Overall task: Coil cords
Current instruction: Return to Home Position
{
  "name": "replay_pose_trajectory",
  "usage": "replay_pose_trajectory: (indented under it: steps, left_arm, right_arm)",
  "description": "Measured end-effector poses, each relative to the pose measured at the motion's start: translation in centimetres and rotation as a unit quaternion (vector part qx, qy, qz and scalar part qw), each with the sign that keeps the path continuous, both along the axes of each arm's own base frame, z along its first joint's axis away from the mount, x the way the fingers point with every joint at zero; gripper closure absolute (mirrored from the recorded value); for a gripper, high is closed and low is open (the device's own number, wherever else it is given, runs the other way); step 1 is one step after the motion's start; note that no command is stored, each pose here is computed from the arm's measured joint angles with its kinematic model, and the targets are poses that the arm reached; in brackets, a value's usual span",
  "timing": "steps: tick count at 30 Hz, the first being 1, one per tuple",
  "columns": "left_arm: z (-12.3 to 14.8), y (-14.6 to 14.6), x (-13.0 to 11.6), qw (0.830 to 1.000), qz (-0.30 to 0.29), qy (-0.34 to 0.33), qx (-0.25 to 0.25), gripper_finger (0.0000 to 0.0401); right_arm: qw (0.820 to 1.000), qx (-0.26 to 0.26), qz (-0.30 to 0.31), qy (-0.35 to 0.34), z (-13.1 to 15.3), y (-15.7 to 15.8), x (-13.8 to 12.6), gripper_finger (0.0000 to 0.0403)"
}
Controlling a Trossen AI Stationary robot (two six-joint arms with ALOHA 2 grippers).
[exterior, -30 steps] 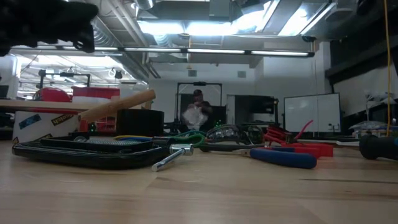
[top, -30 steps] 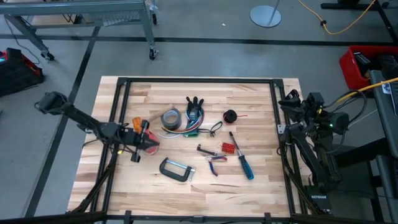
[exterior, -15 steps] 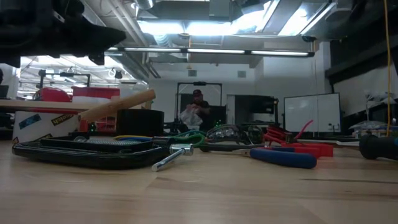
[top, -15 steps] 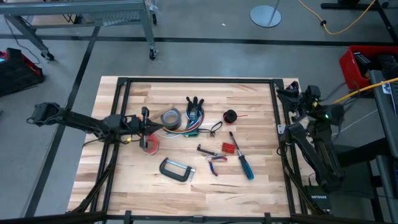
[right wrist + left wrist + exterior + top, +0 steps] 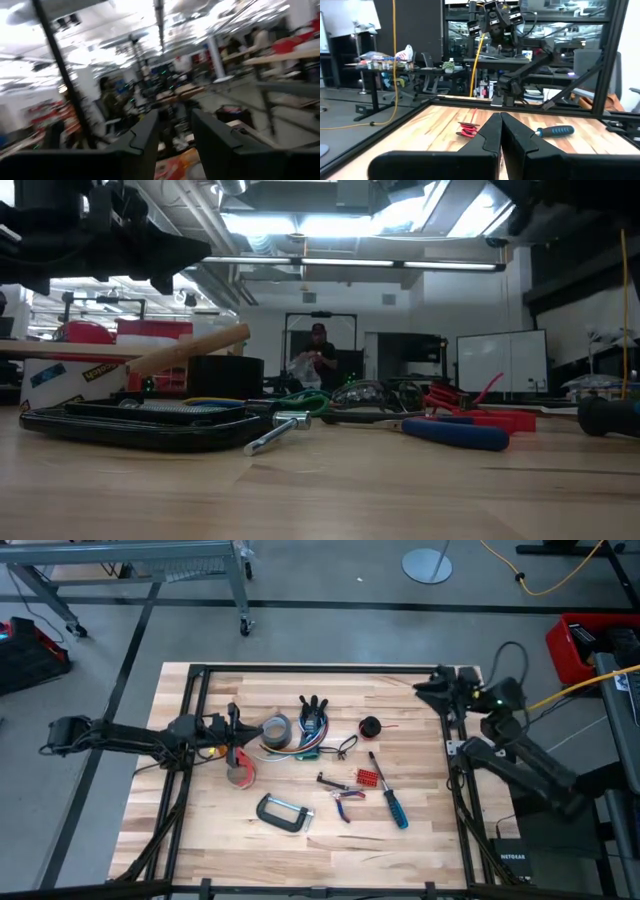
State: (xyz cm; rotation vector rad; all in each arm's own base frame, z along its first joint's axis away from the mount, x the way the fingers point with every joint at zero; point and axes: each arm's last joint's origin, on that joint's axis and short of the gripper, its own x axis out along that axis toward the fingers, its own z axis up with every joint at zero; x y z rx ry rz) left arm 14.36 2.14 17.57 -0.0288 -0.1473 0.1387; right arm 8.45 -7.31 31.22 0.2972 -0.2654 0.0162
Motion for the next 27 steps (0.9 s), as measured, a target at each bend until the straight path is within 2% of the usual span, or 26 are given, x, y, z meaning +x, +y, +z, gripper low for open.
replay_pose_trajectory:
  steps: [8,12,17,20,24,27]
  left_arm:
    - [-0.1,0.1,0.0,1.000,-0.006,0.004,-0.007,0.0400]
    - [-0.1,0.1,0.0,1.000,-0.006,0.005,-0.006,0.0400]
    - [-0.4,0.1,0.0,1.000,-0.005,0.020,-0.005,0.0400]
    - [-0.6,0.1,0.0,0.999,-0.006,0.031,-0.014,0.0400]
    - [-0.7,0.1,0.1,0.999,-0.007,0.034,-0.020,0.0400]
    - [-0.9,0.1,0.1,0.999,-0.007,0.041,-0.021,0.0400]
  right_arm:
    - [0.995,-0.028,0.091,0.021,-1.0,2.2,3.7,0.0281]
    - [0.992,-0.038,0.088,0.076,-2.4,3.5,4.7,0.0281]
    - [0.987,-0.030,0.038,0.155,-4.9,4.7,5.4,0.0281]
    - [0.986,-0.027,0.021,0.165,-7.1,5.3,5.8,0.0281]
    - [0.989,-0.023,0.031,0.143,-8.7,6.0,5.9,0.0281]
    - [0.986,-0.020,0.045,0.157,-10.1,6.4,5.8,0.0281]
